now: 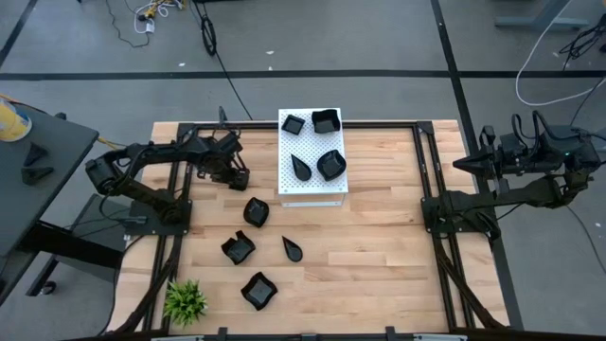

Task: Pick & Place Mini shaped plates
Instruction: Stack the square plate on top of the square plate on the shelf

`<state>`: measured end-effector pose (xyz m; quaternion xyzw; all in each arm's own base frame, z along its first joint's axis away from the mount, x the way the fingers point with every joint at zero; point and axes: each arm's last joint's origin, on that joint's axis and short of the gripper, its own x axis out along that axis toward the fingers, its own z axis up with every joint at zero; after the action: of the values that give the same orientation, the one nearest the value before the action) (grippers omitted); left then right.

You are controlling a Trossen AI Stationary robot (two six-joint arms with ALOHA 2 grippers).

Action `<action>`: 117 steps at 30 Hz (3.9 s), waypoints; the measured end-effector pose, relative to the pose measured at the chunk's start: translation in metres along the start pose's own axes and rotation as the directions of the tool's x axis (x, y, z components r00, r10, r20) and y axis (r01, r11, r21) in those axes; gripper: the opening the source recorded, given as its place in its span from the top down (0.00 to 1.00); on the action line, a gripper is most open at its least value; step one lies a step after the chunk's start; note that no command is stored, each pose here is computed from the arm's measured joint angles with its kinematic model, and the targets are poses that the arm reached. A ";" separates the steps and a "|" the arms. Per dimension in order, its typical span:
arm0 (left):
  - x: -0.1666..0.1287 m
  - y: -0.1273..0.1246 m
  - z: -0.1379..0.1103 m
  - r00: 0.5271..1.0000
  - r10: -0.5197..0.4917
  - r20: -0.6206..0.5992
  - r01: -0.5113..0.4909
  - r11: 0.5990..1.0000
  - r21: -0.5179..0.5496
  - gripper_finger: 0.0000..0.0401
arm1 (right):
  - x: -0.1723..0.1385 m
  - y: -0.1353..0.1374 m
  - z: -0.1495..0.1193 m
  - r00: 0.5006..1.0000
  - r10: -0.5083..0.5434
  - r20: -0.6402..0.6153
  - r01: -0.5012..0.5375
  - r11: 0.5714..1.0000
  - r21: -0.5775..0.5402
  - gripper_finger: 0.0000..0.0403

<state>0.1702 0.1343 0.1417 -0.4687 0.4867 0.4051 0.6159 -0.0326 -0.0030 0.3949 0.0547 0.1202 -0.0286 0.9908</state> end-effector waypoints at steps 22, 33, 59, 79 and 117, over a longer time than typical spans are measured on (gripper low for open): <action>0.010 -0.004 0.000 0.998 -0.025 -0.061 0.025 1.000 0.008 0.82 | 0.000 0.000 0.000 1.000 0.000 0.000 0.000 1.000 0.000 0.95; 0.010 -0.004 -0.002 0.995 -0.052 -0.088 0.052 0.999 0.002 0.95 | 0.000 0.000 0.000 1.000 0.000 0.000 0.000 1.000 0.000 0.95; -0.037 -0.022 0.013 0.990 -0.141 0.018 0.141 0.990 -0.016 0.97 | 0.000 0.000 0.000 1.000 0.000 0.000 0.000 1.000 0.000 0.95; -0.139 -0.060 0.053 0.947 -0.193 0.258 0.177 0.980 0.086 0.97 | 0.000 0.000 0.000 1.000 0.000 0.000 0.000 1.000 0.000 0.95; -0.137 -0.121 0.167 0.898 -0.398 0.188 0.328 0.890 0.317 0.97 | 0.000 0.000 0.000 1.000 0.000 0.000 0.000 1.000 0.000 0.95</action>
<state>0.2957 0.2628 0.3126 -0.4068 0.3605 0.2650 0.7964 -0.0325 -0.0029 0.3949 0.0546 0.1204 -0.0288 0.9908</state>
